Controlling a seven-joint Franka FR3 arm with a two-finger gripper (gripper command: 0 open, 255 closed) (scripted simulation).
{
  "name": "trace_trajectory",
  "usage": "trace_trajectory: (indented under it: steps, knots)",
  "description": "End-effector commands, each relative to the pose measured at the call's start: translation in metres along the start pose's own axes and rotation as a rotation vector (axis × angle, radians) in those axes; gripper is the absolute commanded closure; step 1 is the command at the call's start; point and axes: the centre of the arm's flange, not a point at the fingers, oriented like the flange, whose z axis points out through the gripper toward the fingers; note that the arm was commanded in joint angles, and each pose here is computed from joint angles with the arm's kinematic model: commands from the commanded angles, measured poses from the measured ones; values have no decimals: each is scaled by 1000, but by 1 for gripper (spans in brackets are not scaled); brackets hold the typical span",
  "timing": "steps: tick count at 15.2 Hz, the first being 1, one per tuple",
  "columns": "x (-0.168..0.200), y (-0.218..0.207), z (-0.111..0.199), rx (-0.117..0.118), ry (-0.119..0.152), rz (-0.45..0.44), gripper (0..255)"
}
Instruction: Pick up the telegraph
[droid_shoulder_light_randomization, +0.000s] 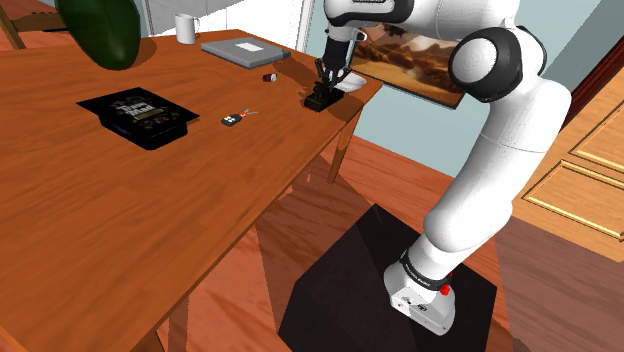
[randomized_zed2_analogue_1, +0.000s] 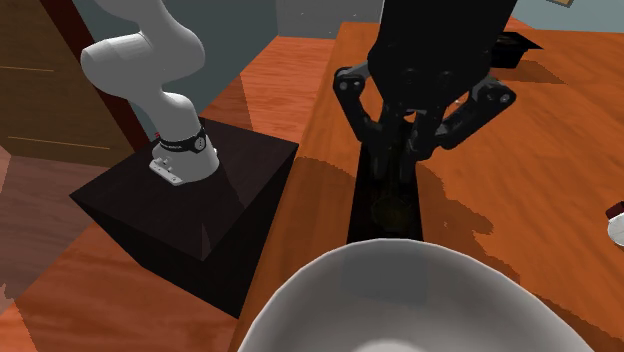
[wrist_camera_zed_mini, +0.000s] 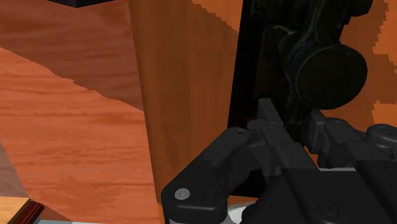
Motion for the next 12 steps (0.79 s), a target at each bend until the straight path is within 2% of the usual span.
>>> trace_trajectory:
  steps: [1, 12]
  knots:
    - [1, 1, -10, 0, 0, 0, 255]
    - [4, 2, -68, 0, 0, 0, 255]
